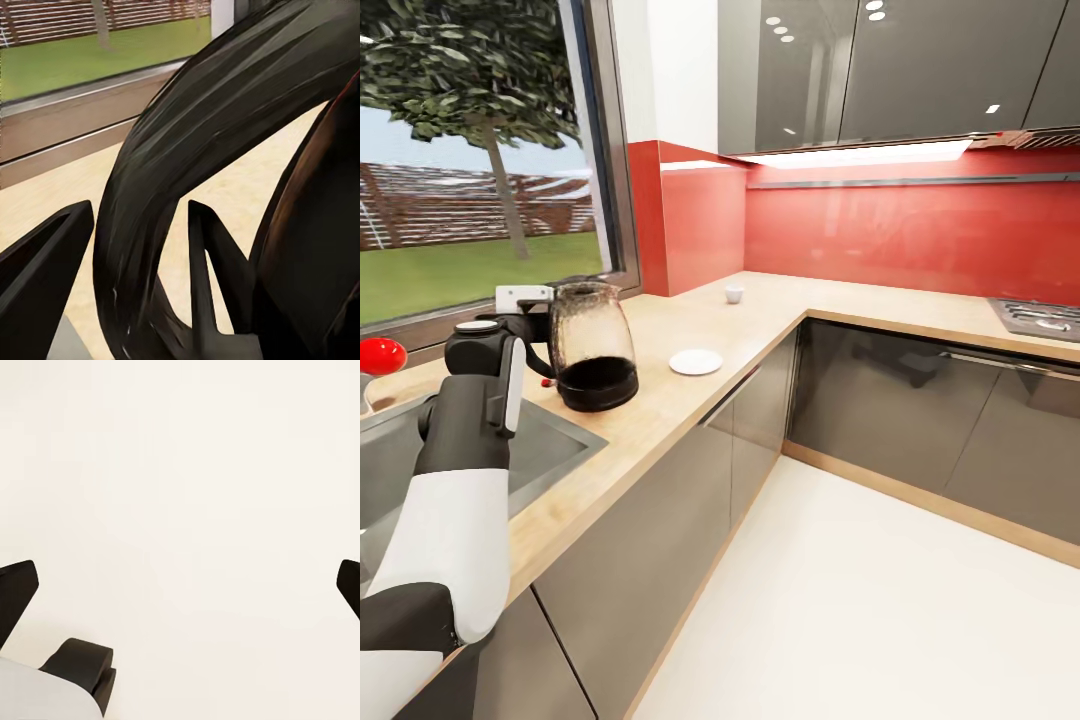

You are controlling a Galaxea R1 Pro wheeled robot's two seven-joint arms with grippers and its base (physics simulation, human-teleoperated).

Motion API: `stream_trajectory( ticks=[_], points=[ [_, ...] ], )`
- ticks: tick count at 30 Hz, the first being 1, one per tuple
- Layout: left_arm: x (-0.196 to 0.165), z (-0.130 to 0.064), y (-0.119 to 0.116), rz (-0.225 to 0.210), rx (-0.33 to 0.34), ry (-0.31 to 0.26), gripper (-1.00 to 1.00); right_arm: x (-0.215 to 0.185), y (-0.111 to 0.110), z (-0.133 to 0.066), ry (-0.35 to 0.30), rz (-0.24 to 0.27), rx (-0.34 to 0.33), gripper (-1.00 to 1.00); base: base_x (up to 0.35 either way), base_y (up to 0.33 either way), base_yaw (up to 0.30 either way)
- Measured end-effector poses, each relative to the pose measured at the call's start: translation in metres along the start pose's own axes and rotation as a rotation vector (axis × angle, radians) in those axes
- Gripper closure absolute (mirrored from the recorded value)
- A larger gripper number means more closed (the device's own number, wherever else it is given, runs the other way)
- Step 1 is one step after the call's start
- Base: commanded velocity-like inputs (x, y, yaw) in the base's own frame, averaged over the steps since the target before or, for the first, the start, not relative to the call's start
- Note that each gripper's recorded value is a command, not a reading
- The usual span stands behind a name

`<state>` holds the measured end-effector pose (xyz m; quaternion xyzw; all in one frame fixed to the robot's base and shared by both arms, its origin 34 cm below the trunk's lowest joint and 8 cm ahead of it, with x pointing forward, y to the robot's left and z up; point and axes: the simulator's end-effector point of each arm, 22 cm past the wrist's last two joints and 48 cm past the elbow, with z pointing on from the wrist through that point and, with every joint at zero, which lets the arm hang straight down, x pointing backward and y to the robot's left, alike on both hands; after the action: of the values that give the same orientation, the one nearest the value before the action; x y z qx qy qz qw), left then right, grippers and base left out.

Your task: Set up a coffee station on the kitchen countertop: keep the coffee maker on the countertop, move the bottle of coffee from the kitchen shelf to the counter next to the coffee maker, place a paper coffee filter on top of the coffee maker, put the saucer next to the coffee maker with the coffee cup on the saucer, and place the electric kettle next to the coffee maker.

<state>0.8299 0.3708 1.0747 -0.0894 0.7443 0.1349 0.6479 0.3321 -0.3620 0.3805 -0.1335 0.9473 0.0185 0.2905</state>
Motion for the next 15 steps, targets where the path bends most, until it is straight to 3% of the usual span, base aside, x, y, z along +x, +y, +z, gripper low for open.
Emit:
stream_trajectory(
  ticks=[15],
  points=[
    [-0.018, -0.001, 0.0, 0.002, -0.001, -0.005, 1.0, -0.01, -0.001, -0.012, 0.0, 0.0, 0.0, -1.0, -0.002, 0.0, 0.0]
  ],
)
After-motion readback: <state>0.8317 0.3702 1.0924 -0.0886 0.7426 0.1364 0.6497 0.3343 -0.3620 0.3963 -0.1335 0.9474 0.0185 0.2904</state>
